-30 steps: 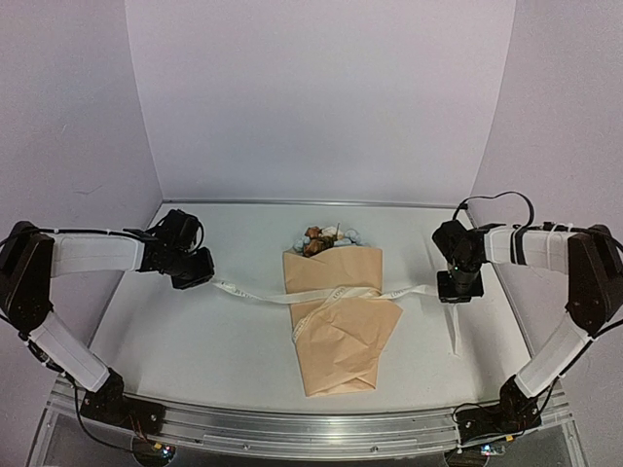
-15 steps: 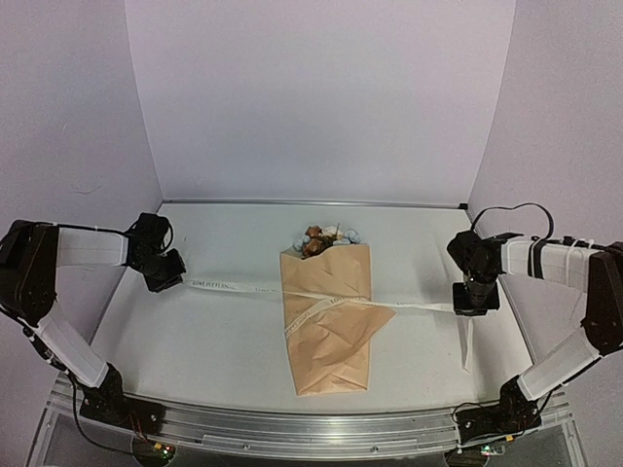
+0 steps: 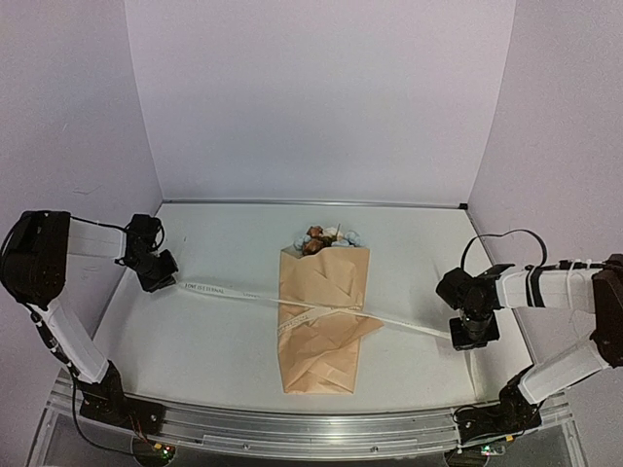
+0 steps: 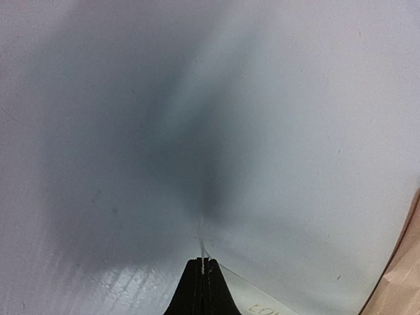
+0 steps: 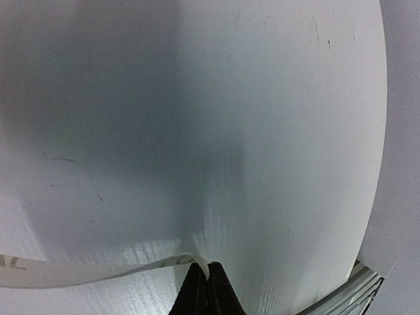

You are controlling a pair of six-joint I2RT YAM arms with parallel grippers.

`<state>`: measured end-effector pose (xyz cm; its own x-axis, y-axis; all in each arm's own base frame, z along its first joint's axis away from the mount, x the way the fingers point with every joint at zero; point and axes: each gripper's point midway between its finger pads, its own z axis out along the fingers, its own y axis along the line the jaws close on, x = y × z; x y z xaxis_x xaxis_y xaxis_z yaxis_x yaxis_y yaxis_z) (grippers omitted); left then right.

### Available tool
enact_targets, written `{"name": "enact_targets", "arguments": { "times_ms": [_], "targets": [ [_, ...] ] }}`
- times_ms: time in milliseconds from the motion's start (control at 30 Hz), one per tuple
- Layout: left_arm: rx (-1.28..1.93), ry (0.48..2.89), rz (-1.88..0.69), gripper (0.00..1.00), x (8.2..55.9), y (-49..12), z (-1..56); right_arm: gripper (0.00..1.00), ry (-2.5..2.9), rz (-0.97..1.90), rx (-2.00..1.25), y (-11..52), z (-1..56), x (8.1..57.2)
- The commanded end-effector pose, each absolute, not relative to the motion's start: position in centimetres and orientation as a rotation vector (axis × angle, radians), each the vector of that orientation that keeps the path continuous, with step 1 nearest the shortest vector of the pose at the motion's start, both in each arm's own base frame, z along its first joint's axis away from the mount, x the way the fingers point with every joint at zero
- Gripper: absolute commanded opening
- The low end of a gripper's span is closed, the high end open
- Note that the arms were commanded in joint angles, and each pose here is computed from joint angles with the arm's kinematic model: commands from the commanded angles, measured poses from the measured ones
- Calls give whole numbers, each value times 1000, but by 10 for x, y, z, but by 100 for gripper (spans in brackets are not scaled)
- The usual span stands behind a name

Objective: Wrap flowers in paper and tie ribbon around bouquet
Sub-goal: Tie the ribbon around the folded bouquet, then place the ribbon at the center of the board, then pick up the left side of the half-tied ribbon at the center of the board.

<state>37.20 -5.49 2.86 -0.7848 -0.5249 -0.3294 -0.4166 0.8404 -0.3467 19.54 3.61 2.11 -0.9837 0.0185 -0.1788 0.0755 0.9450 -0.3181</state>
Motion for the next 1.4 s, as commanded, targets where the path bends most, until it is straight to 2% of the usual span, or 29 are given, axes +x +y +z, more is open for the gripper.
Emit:
{"name": "enact_targets", "arguments": {
  "times_ms": [0,200,400,500,533,633,767,900,1033,1200,1367],
  "targets": [
    [-768,2534,-299,0,394,-24,42,0,2850,-596,152,20,28,210],
    [-782,2500,-282,0,416,-9,50,0,2889,-520,143,29,39,232],
    [-797,2503,-490,0,403,-37,41,1,2964,-307,42,58,36,236],
    [-819,2500,-488,4,385,-38,36,15,2971,-237,-6,67,39,236],
    [-825,2500,-468,8,379,-36,35,18,2971,-223,-26,68,40,236],
    [-839,2483,-391,33,367,-25,39,33,2953,-193,-65,70,45,235],
    [-760,2406,-363,56,367,-22,73,49,2879,-118,-112,77,54,241],
    [-406,2320,-356,66,381,-64,128,60,2795,-3,-191,95,69,256],
    [63,2283,-406,65,385,-143,157,66,2708,156,-383,129,77,270],
    [794,2148,-379,61,355,-252,148,69,2542,275,-628,165,84,289],
    [1301,1940,-322,59,324,-302,113,70,2483,384,-700,185,93,294]
  ]
}}
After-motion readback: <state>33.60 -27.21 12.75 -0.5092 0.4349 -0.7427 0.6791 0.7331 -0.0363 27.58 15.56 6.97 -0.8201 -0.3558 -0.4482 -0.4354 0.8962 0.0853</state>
